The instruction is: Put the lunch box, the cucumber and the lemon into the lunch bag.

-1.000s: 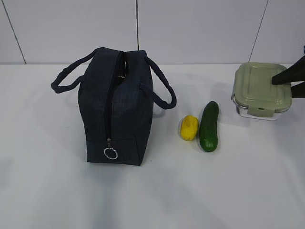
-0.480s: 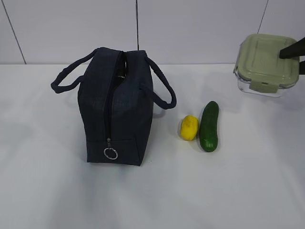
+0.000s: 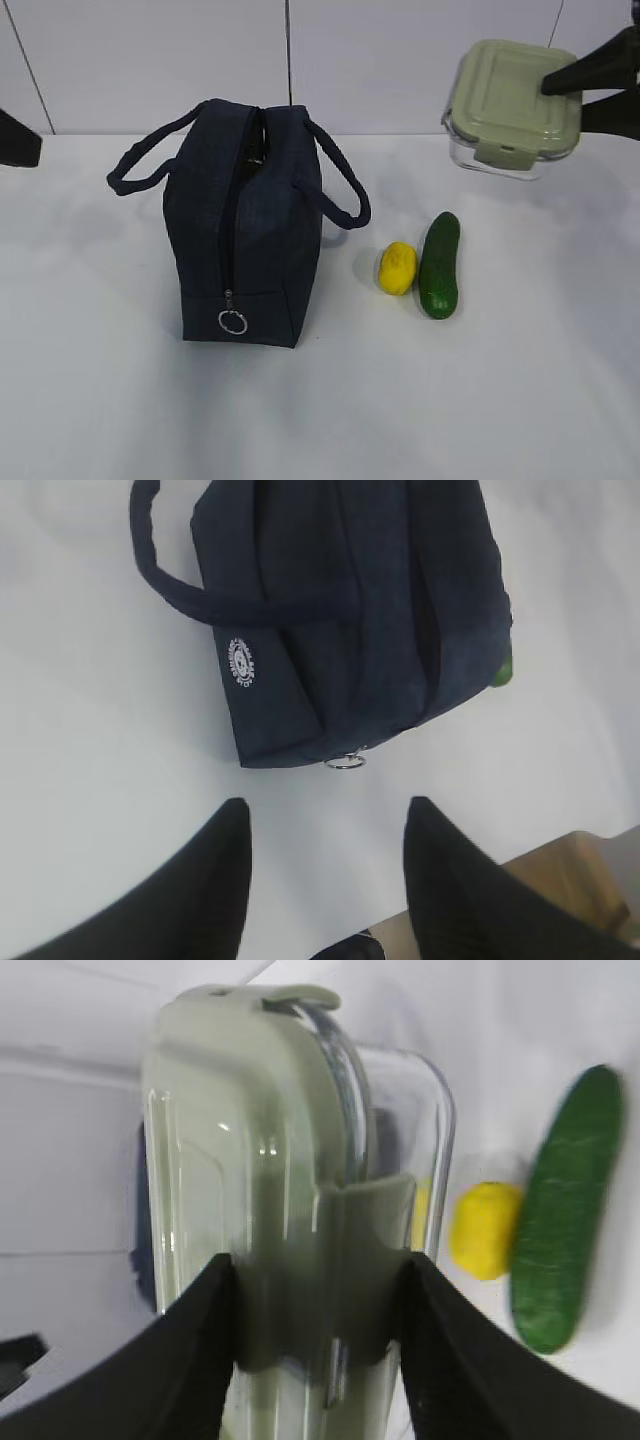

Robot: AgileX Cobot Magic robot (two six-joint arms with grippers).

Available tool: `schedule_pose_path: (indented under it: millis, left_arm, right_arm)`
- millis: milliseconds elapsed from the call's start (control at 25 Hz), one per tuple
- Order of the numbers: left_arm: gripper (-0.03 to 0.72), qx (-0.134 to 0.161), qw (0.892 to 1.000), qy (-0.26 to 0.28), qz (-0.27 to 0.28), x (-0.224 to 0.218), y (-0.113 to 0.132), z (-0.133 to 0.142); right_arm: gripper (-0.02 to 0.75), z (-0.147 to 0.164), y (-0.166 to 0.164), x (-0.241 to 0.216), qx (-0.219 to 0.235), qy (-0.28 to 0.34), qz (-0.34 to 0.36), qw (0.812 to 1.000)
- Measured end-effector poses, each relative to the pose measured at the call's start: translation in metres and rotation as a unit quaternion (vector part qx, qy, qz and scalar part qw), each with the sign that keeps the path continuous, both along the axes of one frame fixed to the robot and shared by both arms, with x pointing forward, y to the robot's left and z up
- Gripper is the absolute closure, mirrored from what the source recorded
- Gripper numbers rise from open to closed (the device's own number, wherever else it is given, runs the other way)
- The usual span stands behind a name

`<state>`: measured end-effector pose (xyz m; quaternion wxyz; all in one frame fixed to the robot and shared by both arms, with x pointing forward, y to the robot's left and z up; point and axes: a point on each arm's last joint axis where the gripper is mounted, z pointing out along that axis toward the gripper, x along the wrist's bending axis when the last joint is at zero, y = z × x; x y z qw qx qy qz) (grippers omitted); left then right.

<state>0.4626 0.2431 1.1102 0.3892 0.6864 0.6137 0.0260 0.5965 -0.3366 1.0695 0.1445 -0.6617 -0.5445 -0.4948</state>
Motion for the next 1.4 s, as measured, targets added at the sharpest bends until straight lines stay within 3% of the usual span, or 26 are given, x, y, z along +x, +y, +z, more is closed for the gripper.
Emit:
schedule_pose_path:
  millis: [200,480,800,1080,1400]
  left_arm:
    - [0.327,0.0,0.999,0.028,-0.026,0.032,-0.005,-0.007]
    - [0.325,-0.028,0.998,0.035,-0.052,0.068,-0.021,-0.029]
    - [0.324,-0.011,0.995,0.028,-0.091,0.104,-0.059,-0.055]
    - [0.324,-0.011,0.996,0.02,-0.09,0.136,-0.067,-0.06]
    - [0.348,-0.01,0.993,0.06,-0.102,0.155,-0.073,-0.088]
  right_arm:
    - [0.367,0.004,0.032,0.003,0.026,-0.01,0.035,0.999]
    - [0.367,0.007,0.058,0.004,0.05,-0.025,0.064,0.996]
    - [0.367,0.013,0.087,0.004,0.078,-0.046,0.096,0.991]
    - [0.367,0.014,0.091,0.004,0.077,-0.051,0.101,0.991]
    - [0.367,0.014,0.091,0.004,0.077,-0.052,0.101,0.991]
